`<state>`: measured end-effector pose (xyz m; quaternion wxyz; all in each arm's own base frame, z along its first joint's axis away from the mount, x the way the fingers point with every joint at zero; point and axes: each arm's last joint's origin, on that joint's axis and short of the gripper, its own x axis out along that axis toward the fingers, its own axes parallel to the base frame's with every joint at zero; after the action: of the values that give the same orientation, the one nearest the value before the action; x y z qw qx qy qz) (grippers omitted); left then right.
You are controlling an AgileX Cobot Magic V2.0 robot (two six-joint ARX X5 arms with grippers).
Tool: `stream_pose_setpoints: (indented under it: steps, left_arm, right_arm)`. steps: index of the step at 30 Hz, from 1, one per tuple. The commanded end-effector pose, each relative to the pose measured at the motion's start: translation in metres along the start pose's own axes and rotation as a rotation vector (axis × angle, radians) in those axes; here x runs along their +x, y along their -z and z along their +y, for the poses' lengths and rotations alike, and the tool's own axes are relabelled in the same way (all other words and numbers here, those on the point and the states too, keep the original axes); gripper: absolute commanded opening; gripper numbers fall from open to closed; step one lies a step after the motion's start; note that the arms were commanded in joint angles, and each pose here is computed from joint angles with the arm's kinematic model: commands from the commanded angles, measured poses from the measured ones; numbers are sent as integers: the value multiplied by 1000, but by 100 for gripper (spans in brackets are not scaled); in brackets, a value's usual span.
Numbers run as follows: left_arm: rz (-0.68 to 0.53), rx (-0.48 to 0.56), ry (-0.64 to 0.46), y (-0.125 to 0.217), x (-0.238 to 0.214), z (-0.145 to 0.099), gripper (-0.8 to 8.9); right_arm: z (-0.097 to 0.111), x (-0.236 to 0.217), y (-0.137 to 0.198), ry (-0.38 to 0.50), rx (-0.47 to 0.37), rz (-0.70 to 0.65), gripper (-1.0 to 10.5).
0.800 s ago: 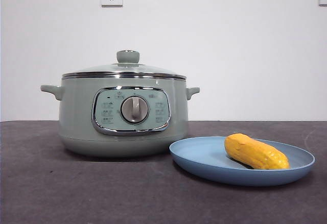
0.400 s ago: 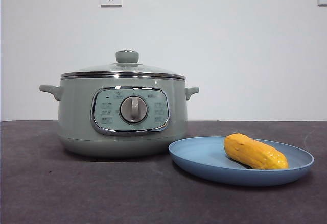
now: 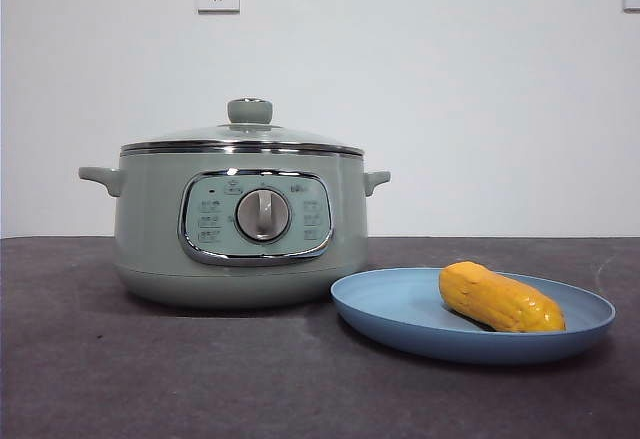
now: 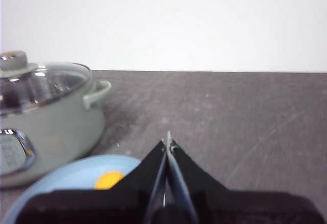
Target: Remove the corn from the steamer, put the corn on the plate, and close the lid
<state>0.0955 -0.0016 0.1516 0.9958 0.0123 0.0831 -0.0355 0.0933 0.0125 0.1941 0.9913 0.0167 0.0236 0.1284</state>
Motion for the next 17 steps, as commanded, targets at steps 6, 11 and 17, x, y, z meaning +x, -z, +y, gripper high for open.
stream_pose_setpoints:
  steps: [6,11,17]
  left_arm:
    - [8,-10,3,4,1,0,-3]
    - [7,-10,3,4,1,0,-4]
    - [7,-10,4,4,1,0,-4]
  right_arm:
    - [-2,4,42,10,88,88,1]
    - [-2,4,45,11,91,120,1]
    - [-2,4,45,12,97,116,1]
